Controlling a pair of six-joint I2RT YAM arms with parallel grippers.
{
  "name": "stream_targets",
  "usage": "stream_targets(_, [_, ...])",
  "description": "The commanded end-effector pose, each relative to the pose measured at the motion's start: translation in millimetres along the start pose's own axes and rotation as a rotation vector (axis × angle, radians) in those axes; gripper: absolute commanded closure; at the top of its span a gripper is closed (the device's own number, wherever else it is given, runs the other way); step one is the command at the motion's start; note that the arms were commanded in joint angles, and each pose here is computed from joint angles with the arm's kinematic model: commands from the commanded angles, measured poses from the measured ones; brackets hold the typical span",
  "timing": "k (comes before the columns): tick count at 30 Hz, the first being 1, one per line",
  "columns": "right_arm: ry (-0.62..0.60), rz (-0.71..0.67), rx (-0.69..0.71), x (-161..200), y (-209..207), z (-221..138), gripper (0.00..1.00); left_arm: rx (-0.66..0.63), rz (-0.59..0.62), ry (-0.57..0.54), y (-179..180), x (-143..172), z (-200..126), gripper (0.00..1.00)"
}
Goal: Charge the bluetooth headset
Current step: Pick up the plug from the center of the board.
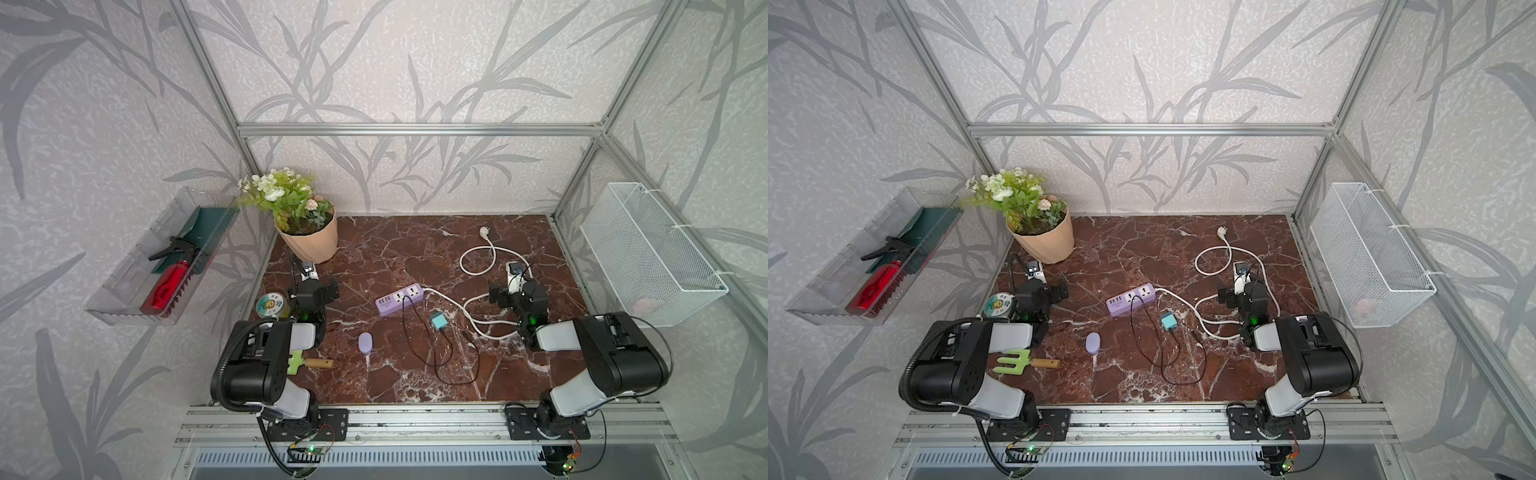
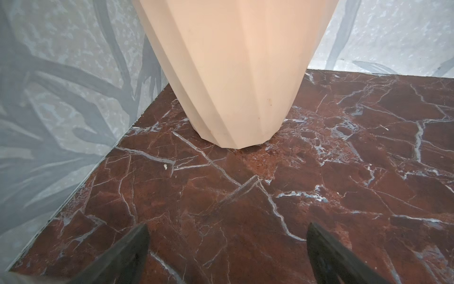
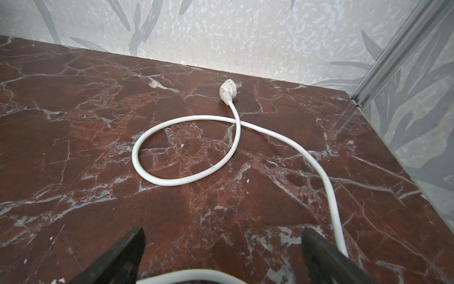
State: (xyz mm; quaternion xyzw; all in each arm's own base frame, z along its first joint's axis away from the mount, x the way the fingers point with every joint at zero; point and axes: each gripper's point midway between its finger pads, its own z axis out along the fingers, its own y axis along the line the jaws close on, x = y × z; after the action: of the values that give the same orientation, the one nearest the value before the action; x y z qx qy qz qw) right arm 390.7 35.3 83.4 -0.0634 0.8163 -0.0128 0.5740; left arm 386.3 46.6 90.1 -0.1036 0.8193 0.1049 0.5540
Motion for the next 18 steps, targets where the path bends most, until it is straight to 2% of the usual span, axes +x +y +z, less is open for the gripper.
stream_targets(1, [-0.033,0.004,0.017,-10.8,-3.9,3.6,0.01,0.007,0.004,-0.010,-1.3,-5.7,2.5,0.01])
stream_targets(18, [-0.033,0.004,0.017,-10.8,-3.7,3.6,0.01,0.000,0.009,-0.013,-1.7,-5.6,1.7,0.01])
